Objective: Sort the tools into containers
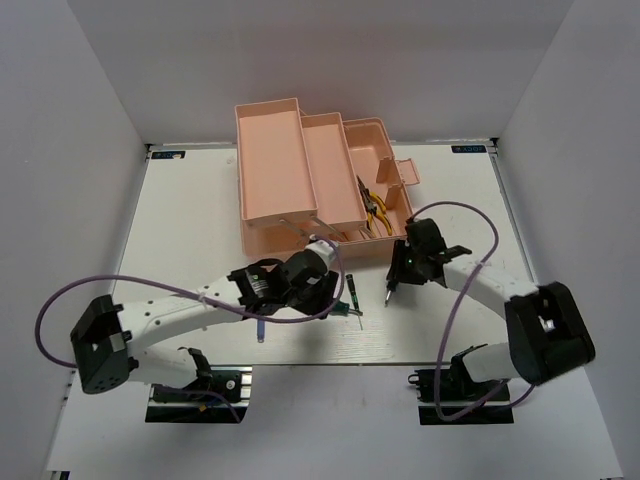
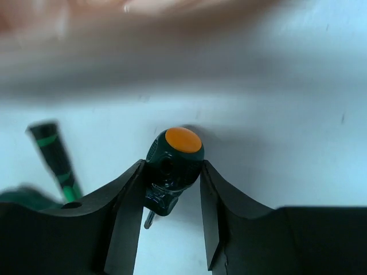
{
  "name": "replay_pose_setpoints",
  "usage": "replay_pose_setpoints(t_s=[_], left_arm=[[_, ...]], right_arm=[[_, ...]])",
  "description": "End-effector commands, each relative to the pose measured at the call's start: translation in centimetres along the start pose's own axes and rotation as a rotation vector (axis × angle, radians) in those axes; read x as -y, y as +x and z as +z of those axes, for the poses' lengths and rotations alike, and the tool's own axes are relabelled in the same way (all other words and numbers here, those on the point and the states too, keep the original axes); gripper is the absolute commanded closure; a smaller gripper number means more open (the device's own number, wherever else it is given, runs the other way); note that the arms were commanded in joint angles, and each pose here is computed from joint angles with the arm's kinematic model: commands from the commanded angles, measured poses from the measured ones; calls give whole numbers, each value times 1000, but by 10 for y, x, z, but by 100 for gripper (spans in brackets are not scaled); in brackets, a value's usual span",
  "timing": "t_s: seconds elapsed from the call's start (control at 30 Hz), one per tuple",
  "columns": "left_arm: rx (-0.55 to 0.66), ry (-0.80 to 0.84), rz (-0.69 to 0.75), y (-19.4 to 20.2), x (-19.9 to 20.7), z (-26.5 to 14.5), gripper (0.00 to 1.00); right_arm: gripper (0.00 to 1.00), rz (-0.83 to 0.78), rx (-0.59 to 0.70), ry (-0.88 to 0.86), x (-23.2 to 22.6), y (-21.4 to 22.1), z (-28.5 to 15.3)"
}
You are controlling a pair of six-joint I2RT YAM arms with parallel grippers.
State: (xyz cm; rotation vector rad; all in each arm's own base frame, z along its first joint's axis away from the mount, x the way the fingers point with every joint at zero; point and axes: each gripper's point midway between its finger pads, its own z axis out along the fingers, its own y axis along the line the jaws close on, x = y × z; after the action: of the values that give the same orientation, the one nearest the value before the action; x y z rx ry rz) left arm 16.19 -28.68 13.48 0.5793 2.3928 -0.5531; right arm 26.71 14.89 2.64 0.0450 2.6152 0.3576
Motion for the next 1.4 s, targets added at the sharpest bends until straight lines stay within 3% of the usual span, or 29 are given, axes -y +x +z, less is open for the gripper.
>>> replay_pose_setpoints(t_s=[0.0,0.07,0.1,0.13,0.3,0.33,0.37,0.43,0.47,0.5,0.6,0.63,0.77,0.9,0.93,0.97,1.0,1.07,1.33,1.37], left_arm=[[-26,38,11,2,15,15,36],[-32,61,20,-2,24,22,34],[-40,56,21,-3,25,26,31],[-64,52,24,-1,28,35,26],[-105,80,16,6,36,48,25],[-118,82,5,10,36,49,20],[-109,87,4,8,37,49,18],[-93,97,-21,4,40,44,6],[-95,95,-58,2,38,44,6],[-93,89,-89,-1,36,42,6],[-75,71,-185,-6,36,34,3],[-76,69,-212,-8,38,32,3],[-80,0,-308,-10,32,28,1],[-64,-28,-411,-12,27,28,1],[-82,-74,-447,-5,21,30,1],[-85,-80,-472,-7,22,28,1],[-95,-113,-489,-2,17,31,1],[-107,-152,-559,-1,15,29,1],[-80,-332,-834,-12,10,47,4],[-77,-363,-875,-10,8,55,7]], right_arm=[[100,-50,15,-105,-14,2,-39],[100,-141,66,-177,-26,-10,-56],[100,-187,125,-299,-48,-22,-83],[100,-274,171,-328,-55,-32,-95],[100,-491,409,-446,-87,-82,-149],[100,-513,437,-462,-94,-91,-153],[100,-533,460,-478,-100,-99,-153],[100,-556,473,-520,-113,-112,-145],[100,-573,540,-548,-127,-131,-158],[100,-568,492,-563,-132,-133,-139],[100,-562,583,-607,-160,-175,-158],[100,-550,535,-595,-162,-178,-132],[100,-550,591,-622,-192,-223,-134],[100,-539,548,-615,-201,-237,-114],[89,-538,503,-628,-203,-232,-96],[68,-547,497,-639,-206,-234,-95],[34,-570,486,-646,-209,-233,-96],[11,-570,426,-684,-210,-227,-92],[10,-573,514,-624,-175,-224,-130],[10,-575,555,-624,-172,-224,-152]])
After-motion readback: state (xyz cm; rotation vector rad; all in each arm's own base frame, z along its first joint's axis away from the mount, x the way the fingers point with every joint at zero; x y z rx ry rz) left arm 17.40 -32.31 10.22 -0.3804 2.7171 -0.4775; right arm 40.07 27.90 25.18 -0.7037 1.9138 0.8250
